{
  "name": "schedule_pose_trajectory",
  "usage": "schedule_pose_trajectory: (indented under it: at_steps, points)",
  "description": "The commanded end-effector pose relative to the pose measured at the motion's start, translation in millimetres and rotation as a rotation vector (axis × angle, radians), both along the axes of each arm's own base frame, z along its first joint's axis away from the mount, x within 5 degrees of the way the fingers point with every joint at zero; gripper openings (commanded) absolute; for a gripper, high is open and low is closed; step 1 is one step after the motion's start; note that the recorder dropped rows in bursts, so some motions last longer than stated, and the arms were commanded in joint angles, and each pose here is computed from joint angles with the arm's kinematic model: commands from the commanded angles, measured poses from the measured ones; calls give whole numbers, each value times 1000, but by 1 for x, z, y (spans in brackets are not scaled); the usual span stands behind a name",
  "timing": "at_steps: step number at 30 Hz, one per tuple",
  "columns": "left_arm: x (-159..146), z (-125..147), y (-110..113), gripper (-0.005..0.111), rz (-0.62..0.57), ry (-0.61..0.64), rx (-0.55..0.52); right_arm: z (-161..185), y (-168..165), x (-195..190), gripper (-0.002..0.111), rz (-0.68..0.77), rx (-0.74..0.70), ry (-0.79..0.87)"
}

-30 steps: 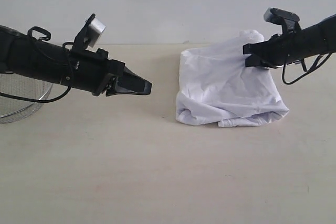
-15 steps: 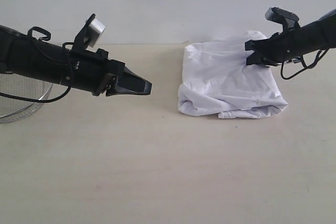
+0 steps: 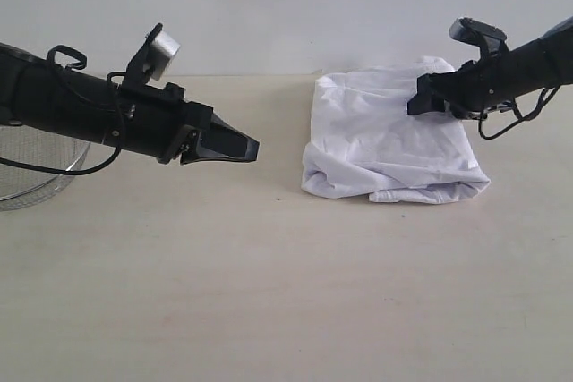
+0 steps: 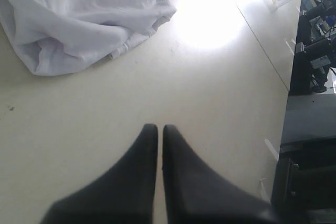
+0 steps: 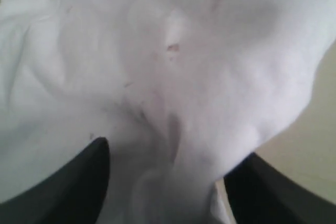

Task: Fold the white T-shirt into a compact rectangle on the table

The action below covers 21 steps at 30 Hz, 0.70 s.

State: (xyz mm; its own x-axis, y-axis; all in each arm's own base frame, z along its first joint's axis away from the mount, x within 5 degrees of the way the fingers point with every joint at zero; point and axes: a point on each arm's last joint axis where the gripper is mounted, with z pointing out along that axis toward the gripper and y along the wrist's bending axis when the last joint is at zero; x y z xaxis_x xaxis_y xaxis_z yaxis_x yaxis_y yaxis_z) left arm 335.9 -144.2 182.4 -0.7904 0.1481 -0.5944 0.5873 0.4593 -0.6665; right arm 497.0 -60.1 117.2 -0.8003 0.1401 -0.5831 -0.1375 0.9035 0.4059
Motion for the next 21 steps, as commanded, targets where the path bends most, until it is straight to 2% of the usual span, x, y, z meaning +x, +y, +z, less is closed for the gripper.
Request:
schedule_pose_trajectory:
  at_steps: [1, 4, 6, 8, 10, 12, 13, 16, 18, 19, 21]
  points:
    - [-1, 4, 1, 4, 5, -9, -15, 24, -2, 0, 64, 9, -16, -50]
    - [-1, 4, 1, 4, 5, -9, -15, 51, -7, -3, 64, 12, -39, -100]
    - [1, 5, 1, 4, 21, -9, -23, 81, -11, -11, 64, 33, -49, -139]
    - [7, 7, 2, 4, 68, -36, -20, 102, -15, -20, 58, 37, -66, -123]
    - [21, 13, 3, 4, 136, -96, 16, 114, -16, -29, 31, 49, -109, -76]
    - [32, 21, 2, 4, 181, -159, 56, 116, -13, -35, 5, 73, -78, -27]
    - [44, 28, -4, 4, 203, -227, 86, 115, -1, -40, 0, 144, -38, 27]
    - [63, 29, -31, 4, 143, -285, 84, 108, 18, -44, 0, 212, -51, 107]
    - [76, 14, -50, 4, 119, -284, 87, 102, 32, -43, 0, 228, -109, 130]
    - [83, 4, -60, 4, 108, -280, 89, 95, 41, -42, 0, 221, -181, 149]
    - [93, -20, -75, 4, 82, -259, 96, 80, 48, -41, 0, 163, -269, 176]
